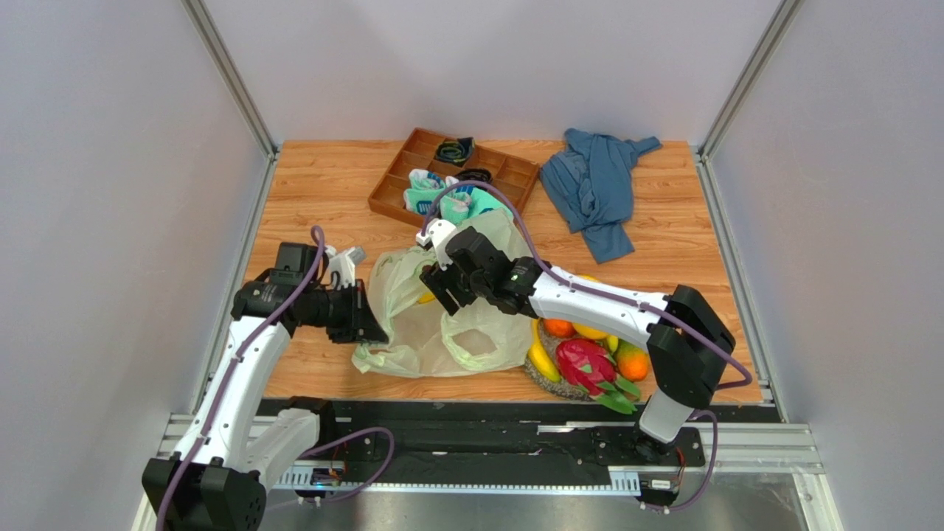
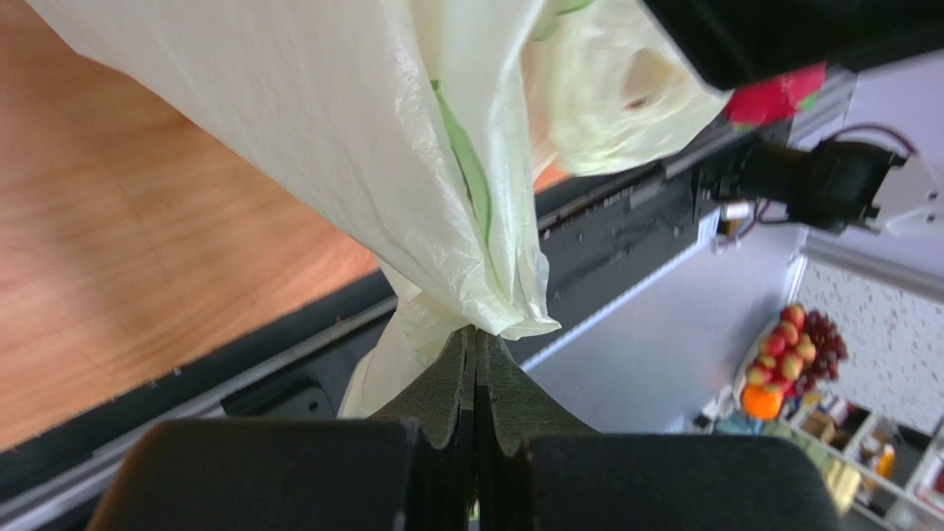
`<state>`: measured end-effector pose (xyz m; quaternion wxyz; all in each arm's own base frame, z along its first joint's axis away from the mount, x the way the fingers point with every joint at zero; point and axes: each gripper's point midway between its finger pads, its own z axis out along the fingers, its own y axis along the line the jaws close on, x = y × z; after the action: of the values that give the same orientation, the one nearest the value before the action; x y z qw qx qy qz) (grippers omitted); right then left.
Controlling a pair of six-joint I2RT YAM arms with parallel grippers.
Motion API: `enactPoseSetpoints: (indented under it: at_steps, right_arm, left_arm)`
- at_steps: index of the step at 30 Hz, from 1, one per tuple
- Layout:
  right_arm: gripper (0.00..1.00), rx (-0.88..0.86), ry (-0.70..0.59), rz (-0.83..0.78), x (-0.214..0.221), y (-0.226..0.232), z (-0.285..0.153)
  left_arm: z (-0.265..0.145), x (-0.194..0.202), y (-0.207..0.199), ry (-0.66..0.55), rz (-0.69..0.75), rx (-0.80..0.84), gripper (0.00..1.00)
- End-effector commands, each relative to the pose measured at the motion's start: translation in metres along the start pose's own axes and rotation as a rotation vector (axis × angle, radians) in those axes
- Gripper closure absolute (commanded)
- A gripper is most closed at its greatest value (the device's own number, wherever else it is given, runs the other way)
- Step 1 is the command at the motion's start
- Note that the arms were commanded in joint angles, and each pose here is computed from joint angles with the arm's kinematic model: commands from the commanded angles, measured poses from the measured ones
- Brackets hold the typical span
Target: Take the fake fruits out of the plastic bag
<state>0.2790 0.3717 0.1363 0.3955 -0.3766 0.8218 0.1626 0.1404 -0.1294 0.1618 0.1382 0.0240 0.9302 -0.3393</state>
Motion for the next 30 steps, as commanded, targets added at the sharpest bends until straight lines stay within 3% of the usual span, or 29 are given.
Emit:
enactPoseSetpoints:
  at_steps: [1, 7, 10, 14, 22, 27, 30]
  right_arm:
    - [0.29, -0.062, -0.197, -0.118, -0.076, 0.002, -0.043]
    - [0.28, -0.304, -0.201, -0.103, -0.083, 0.052, -0.083]
    - [0.42, -0.413, -0.162, -0.120, -0.071, 0.075, -0.087]
    - [0.61, -0.373, -0.076, -0.025, -0.056, 0.076, -0.048]
    - [0.70, -0.264, -0.027, 0.134, -0.065, 0.072, 0.036]
    - [0.71, -0.178, 0.001, 0.186, -0.054, 0.057, 0.063]
    - [0.52, -0.052, -0.059, 0.195, -0.069, 0.033, 0.064]
  left_arm:
    - [-0.006, -0.051, -0.013, -0.216, 0.029, 0.019, 1.00]
    - [-0.008, -0.077, -0.025, -0.305, 0.040, 0.074, 1.00]
    - [-0.010, -0.079, -0.030, -0.319, 0.038, 0.095, 1.00]
    - [-0.014, -0.075, -0.037, -0.319, 0.031, 0.124, 1.00]
    - [-0.018, -0.071, -0.037, -0.323, 0.014, 0.136, 1.00]
    - [-0.020, -0.073, -0.036, -0.332, 0.007, 0.144, 1.00]
    - [-0.020, -0.070, -0.037, -0.327, 0.016, 0.150, 1.00]
